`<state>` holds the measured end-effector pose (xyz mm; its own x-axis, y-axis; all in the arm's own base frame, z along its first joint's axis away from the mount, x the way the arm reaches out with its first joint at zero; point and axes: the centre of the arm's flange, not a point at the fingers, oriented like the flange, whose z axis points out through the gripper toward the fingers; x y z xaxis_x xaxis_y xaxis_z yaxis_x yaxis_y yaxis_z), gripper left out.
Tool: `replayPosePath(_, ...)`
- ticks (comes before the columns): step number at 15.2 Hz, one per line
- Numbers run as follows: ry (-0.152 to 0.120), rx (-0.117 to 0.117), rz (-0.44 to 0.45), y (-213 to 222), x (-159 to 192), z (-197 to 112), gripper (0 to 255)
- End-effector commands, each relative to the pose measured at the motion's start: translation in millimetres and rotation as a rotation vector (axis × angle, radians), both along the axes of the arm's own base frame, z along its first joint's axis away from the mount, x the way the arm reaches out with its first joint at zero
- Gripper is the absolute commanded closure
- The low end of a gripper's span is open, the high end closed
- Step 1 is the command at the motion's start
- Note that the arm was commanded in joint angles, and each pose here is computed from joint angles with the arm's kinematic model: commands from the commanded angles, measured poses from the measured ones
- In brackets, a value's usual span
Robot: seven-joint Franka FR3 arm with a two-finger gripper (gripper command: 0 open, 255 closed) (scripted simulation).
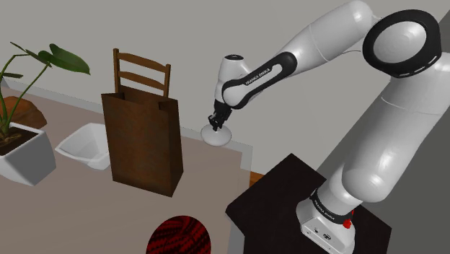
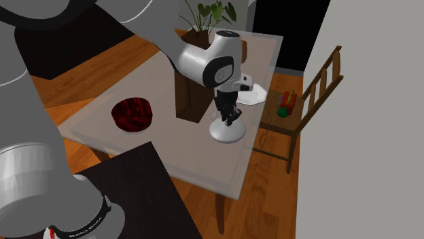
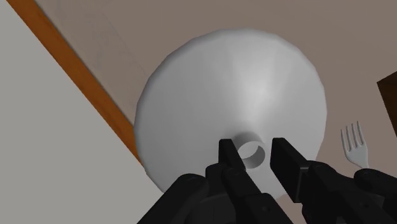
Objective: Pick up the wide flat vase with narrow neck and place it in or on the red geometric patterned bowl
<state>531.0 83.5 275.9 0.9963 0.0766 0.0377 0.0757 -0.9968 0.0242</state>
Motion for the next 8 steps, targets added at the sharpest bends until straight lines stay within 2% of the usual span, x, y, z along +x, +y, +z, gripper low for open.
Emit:
replayPosePath(1, 0.000, 0.000, 0.000, 0, 0, 12, 255)
replayPosePath(8, 0.000, 0.000, 0.000, 0, 0, 49, 255)
